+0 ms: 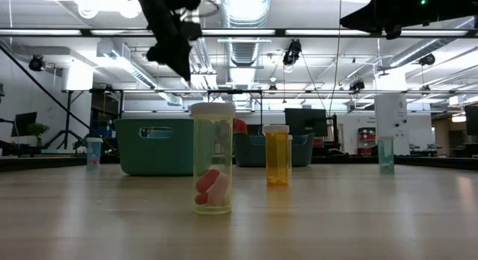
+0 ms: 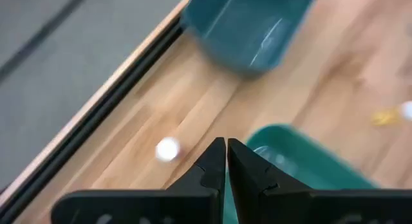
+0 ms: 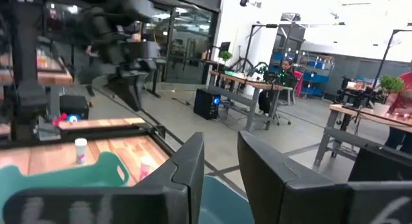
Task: Pick and place medicine bottles into bin by pill shape (circle, oval)
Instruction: Put the top pink capsule pill bottle into the green bin
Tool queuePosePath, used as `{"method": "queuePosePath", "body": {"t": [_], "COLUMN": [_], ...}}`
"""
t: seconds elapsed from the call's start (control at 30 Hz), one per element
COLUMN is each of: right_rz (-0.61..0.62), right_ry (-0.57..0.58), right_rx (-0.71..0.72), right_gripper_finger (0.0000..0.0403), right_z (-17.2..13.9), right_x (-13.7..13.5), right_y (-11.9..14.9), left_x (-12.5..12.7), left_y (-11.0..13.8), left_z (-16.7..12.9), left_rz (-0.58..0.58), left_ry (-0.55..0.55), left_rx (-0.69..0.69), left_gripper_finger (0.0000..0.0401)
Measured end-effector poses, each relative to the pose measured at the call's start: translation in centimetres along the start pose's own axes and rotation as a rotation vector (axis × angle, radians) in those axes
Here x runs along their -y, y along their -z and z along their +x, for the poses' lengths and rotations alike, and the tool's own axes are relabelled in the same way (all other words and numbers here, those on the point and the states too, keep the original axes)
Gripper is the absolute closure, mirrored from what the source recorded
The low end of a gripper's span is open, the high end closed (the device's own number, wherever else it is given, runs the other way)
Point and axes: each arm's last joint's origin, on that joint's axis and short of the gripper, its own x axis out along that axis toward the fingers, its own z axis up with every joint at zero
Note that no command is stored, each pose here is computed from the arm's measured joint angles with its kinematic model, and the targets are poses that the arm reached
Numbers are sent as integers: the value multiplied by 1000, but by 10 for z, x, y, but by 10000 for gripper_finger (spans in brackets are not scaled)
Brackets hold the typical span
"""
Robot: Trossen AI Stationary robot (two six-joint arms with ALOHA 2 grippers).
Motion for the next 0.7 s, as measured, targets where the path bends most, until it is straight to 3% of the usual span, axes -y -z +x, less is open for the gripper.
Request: {"method": "queuePosePath", "body": {"t": [0.2, 0.37, 0.5, 0.7], "right_rz": [-16, -33, -42, -61], "right_ry": [-1, -2, -3, -9], "right_rx": [-2, -5, -9, -30], "right_gripper_finger": [329, 329, 325, 332], "right_z": [0, 0, 0, 0], "right_x": [0, 0, -1, -1], "right_y": [1, 1, 2, 5], "left_x": [-27, -42, -48, -50], "left_y": [-6, -6, -6, -7], "left_z": [32, 53, 65, 81], "left_rz": [-69, -239, -274, -318], "left_ry": [-68, -53, -28, -37], "left_rx": [-163, -224, -262, -264], "left_gripper_finger": [400, 400, 397, 349]}}
